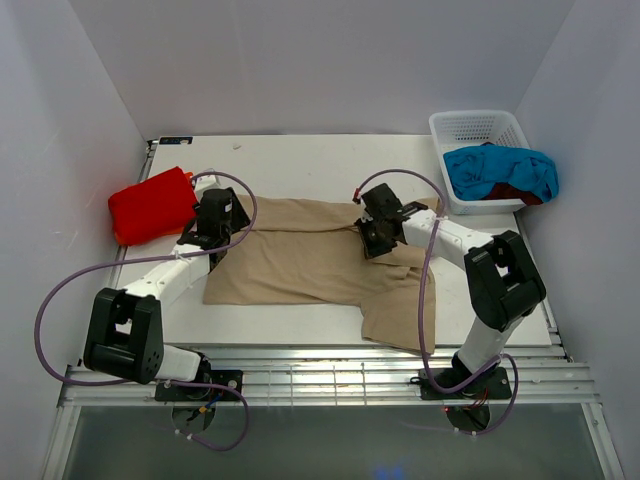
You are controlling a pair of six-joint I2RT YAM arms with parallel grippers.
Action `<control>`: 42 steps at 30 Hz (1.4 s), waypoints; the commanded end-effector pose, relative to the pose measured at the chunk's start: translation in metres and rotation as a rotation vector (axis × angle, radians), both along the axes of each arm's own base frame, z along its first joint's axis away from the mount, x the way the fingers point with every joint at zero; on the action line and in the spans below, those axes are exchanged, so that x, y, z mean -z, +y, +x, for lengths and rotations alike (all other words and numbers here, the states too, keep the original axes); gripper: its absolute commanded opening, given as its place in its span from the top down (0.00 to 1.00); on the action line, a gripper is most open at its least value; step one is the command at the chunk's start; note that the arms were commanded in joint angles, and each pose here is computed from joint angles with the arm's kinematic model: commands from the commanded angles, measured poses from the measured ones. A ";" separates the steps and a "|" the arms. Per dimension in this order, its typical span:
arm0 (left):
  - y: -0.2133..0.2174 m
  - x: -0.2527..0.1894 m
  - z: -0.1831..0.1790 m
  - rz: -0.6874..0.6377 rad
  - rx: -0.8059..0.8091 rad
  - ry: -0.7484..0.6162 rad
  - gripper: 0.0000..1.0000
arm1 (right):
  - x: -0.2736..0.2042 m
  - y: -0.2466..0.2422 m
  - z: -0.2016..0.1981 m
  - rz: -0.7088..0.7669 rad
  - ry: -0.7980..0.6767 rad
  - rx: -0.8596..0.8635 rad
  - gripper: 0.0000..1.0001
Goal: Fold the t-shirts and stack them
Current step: Fold the tshirt
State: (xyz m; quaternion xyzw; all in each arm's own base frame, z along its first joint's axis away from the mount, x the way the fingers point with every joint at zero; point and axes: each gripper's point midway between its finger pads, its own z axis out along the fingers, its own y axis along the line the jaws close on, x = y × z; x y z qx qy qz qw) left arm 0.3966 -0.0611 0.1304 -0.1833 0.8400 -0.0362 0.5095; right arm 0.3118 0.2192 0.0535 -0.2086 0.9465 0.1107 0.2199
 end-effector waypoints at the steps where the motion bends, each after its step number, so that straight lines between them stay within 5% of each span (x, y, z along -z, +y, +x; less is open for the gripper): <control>1: -0.002 -0.012 0.000 -0.009 0.012 -0.029 0.34 | -0.011 0.013 -0.009 0.016 0.038 -0.048 0.76; 11: -0.019 -0.018 0.030 -0.032 0.068 -0.070 0.41 | -0.114 -0.014 0.057 -0.024 -0.379 0.154 0.50; 13: -0.023 -0.010 0.038 -0.032 0.078 -0.055 0.52 | -0.119 -0.032 0.074 -0.050 -0.408 0.223 0.65; 15: -0.026 -0.007 0.045 -0.031 0.080 -0.044 0.75 | -0.110 -0.045 0.086 -0.071 -0.393 0.264 0.92; 18: -0.027 0.015 0.053 -0.017 0.079 0.002 0.95 | -0.090 -0.069 0.106 -0.102 -0.365 0.316 0.92; 31: -0.023 0.058 0.094 0.023 0.061 0.090 1.00 | -0.023 -0.131 0.165 -0.179 -0.290 0.427 0.92; 42: 0.002 0.111 0.081 -0.017 0.005 0.249 1.00 | 0.037 -0.147 0.171 -0.262 -0.172 0.442 0.92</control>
